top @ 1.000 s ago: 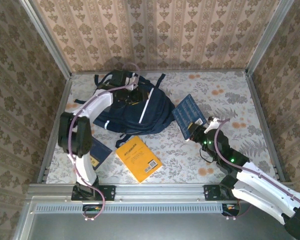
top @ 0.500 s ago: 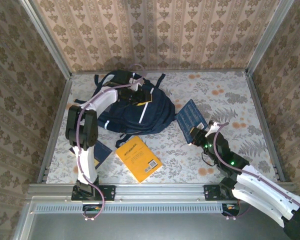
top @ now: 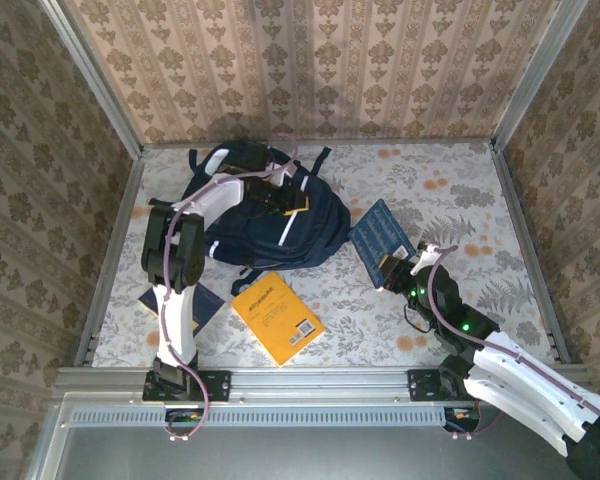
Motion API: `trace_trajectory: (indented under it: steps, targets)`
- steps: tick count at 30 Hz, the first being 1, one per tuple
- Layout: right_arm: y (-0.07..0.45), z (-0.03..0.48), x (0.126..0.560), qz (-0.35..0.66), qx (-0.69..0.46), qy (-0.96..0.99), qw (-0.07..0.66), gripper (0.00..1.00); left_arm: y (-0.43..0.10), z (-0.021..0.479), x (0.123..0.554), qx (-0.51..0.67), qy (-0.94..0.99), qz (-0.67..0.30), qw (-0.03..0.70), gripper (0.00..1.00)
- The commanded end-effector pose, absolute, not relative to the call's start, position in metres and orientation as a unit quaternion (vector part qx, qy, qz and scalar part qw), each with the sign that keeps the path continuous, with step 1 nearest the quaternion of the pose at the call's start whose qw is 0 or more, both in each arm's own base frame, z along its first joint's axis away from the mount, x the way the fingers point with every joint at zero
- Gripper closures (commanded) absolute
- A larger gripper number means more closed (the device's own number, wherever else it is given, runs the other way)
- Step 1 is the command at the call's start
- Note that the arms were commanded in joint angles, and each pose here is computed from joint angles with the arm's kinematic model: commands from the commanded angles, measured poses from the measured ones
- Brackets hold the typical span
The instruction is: Pack the student bag
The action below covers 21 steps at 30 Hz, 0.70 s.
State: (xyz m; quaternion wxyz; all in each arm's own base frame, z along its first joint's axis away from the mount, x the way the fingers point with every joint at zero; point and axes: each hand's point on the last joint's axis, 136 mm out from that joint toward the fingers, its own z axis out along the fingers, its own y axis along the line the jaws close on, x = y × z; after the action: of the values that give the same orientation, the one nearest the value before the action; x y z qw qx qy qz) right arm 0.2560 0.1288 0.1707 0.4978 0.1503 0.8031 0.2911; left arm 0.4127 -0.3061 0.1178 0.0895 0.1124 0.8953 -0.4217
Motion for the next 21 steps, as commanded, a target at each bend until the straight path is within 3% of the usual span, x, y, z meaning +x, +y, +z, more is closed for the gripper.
trace_trajectory:
  steps: [1,7,15,21]
  targets:
    - [0.137,0.199,0.261,0.312,0.129,0.784,0.521,1.0,-0.304,0.124,0.414,0.126,0.903,-0.4,0.093,0.83]
    - [0.142,0.215,0.261,0.304,0.091,0.788,0.528,1.0,-0.285,0.182,0.42,0.148,0.9,-0.381,0.151,1.0]
    - [0.159,0.231,0.272,0.333,0.069,0.795,0.502,1.0,-0.261,0.252,0.409,0.159,0.885,-0.386,0.207,1.0]
    - [0.18,0.226,0.301,0.42,0.122,0.788,0.432,1.0,-0.247,0.275,0.402,0.156,0.878,-0.389,0.229,1.0]
